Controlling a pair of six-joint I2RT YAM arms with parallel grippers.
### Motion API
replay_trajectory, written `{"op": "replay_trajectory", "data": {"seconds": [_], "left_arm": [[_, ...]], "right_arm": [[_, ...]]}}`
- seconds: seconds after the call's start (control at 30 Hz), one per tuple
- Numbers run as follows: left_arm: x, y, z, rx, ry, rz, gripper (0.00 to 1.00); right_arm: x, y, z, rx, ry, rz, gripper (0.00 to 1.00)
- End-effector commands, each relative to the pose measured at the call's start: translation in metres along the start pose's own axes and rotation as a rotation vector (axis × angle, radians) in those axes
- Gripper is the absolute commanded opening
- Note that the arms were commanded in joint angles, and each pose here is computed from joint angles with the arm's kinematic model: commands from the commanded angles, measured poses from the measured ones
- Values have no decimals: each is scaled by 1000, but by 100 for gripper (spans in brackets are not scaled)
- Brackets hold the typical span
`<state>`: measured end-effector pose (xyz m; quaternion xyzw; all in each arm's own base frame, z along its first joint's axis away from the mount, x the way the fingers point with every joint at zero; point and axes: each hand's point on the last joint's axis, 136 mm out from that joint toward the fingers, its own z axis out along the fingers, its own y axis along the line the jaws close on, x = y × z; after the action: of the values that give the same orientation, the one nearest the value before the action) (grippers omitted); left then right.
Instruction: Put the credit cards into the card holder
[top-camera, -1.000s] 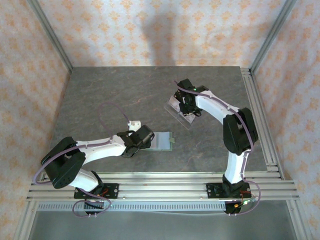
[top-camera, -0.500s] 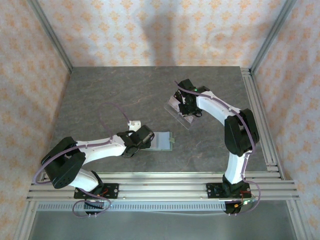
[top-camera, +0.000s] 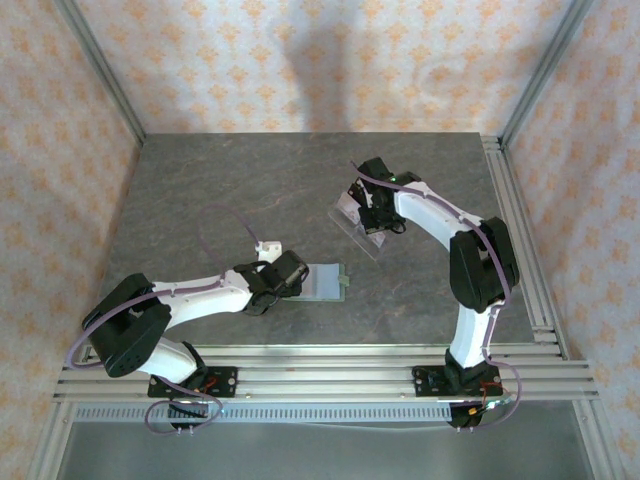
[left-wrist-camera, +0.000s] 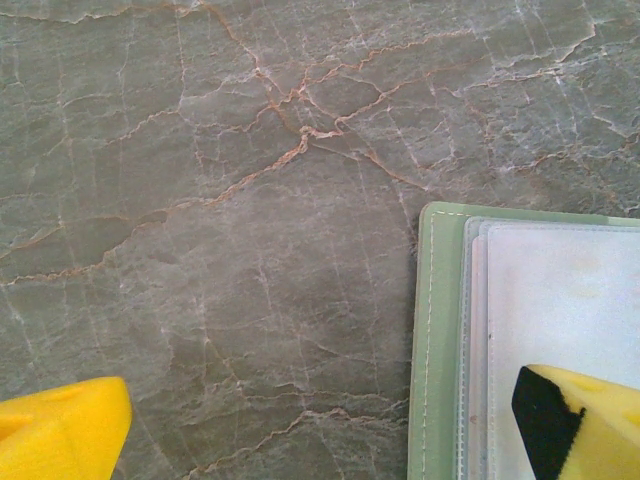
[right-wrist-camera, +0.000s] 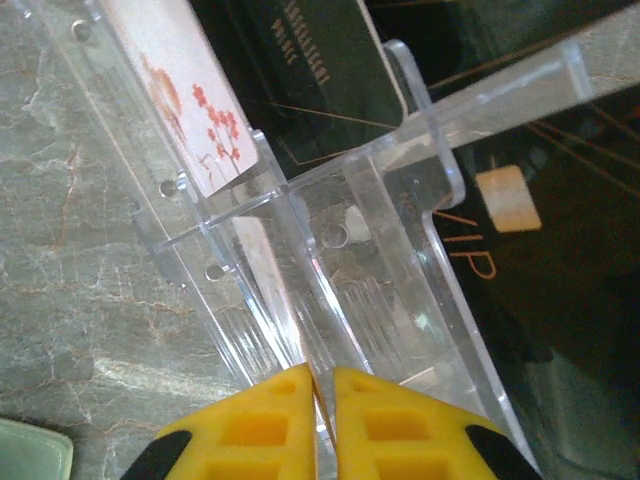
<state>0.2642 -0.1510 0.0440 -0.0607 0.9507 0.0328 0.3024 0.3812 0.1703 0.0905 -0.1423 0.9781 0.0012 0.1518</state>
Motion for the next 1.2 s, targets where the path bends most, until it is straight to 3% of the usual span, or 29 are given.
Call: {"op": "replay_trajectory", "data": {"seconds": [0.0,0.17,0.3,0.7,0.97,1.17], "left_arm": [[-11,-1,-2,-6,-25,-4,100],[-11,0,-3,-7,-25,0,100],[-12,1,-4,-10,-27,2,100],[-22,2,-11,-17,-42,15,100],[-22,1,-9,-22,-32,72,100],[-19,-7,-5,5,-19,104,100]], "right_arm": [[-2,5,-7,-47,3,-57,8],[0,10,-9,-81,19,-126,0],[-4,8,-18,-86,6,-113,0],[-19,21,-85,-209,-154,4,0],[-5,54,-116,-473,-270,170,0],[23,88,-110,-639,-341,293,0]]}}
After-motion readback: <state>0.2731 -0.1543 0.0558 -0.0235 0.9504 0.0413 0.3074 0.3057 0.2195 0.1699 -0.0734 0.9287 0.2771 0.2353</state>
